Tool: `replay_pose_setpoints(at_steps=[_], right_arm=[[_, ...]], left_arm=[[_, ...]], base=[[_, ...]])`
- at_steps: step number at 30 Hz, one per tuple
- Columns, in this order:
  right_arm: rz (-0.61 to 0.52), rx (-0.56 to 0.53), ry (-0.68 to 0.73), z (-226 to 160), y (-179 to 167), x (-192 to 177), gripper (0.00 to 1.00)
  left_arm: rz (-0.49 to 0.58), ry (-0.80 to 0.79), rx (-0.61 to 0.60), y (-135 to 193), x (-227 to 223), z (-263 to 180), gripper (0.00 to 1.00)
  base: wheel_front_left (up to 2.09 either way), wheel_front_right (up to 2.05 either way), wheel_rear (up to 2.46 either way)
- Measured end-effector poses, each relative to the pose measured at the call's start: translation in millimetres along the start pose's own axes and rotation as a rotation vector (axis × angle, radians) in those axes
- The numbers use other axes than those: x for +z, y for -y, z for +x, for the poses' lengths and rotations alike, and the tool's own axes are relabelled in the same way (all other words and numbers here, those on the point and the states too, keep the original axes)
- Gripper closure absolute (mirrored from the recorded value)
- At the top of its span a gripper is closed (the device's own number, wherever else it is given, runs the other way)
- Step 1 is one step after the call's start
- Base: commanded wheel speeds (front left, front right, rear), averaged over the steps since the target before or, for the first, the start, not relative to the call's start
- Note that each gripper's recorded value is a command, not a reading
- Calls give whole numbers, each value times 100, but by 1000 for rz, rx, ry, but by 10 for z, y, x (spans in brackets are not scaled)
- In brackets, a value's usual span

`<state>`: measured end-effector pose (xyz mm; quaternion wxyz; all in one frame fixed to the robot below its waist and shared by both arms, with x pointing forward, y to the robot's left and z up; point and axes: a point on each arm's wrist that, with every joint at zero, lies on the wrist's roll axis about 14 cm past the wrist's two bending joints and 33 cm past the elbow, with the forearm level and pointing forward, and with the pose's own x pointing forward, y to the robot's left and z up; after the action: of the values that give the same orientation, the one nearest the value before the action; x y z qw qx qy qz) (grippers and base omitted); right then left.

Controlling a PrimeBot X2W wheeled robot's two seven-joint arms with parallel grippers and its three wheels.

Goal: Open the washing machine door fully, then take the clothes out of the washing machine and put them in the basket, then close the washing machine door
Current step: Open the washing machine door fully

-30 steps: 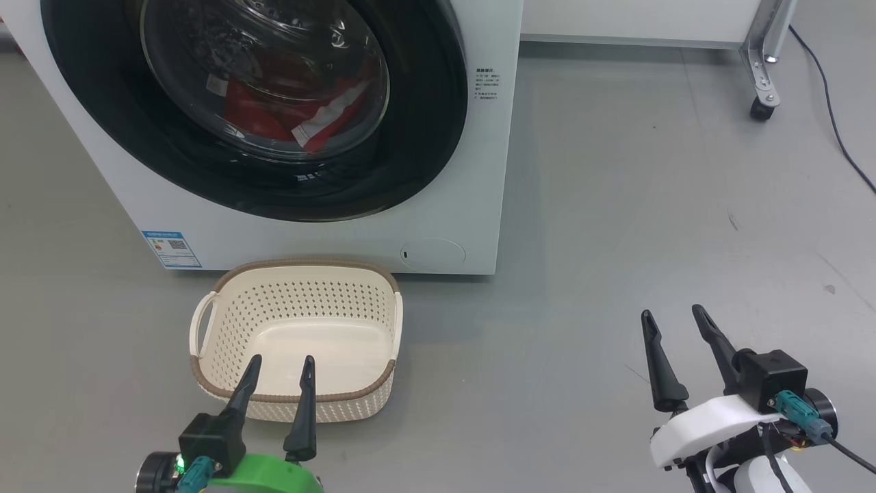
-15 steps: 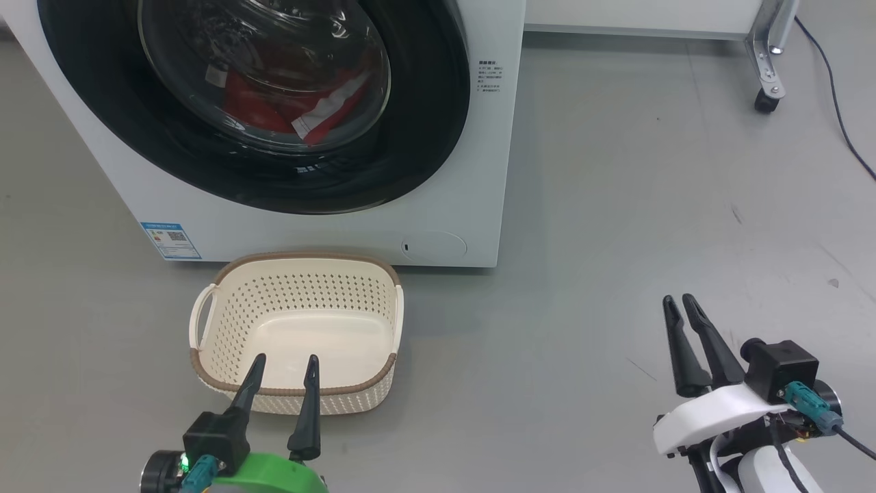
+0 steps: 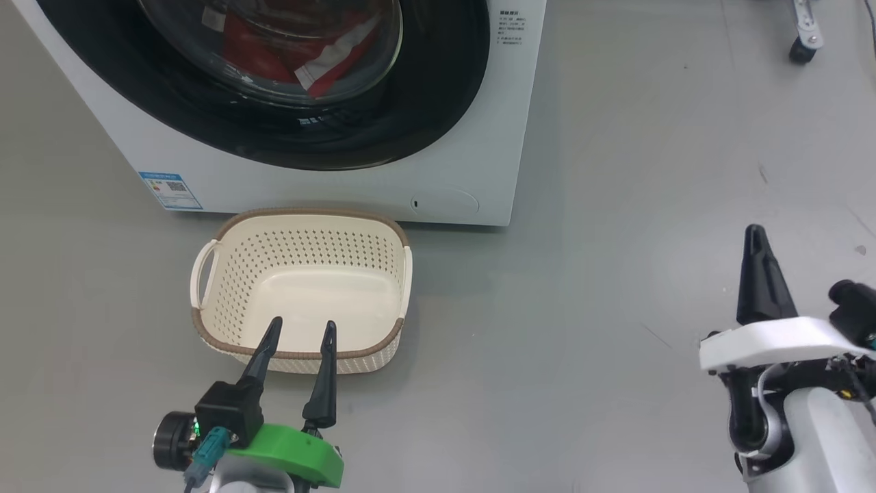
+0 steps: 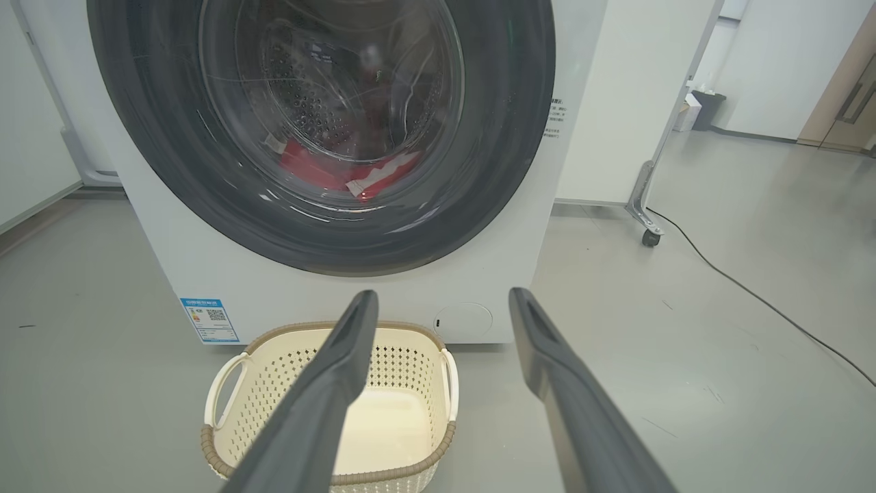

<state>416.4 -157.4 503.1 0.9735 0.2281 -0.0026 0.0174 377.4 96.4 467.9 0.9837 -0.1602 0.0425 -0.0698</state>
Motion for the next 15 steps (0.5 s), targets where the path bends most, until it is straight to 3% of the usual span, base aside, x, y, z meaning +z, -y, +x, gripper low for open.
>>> replay_pose_setpoints(at_steps=[7,15], right_arm=[[252,-46,16,380,117,73,100],[479,-20,20,882,51,176,100]], left_arm=[[0,-12,9,-56,-40,126,0],[-1,-16,23,-127,-62,234,0]], base=[[0,0,0],[0,0,0]])
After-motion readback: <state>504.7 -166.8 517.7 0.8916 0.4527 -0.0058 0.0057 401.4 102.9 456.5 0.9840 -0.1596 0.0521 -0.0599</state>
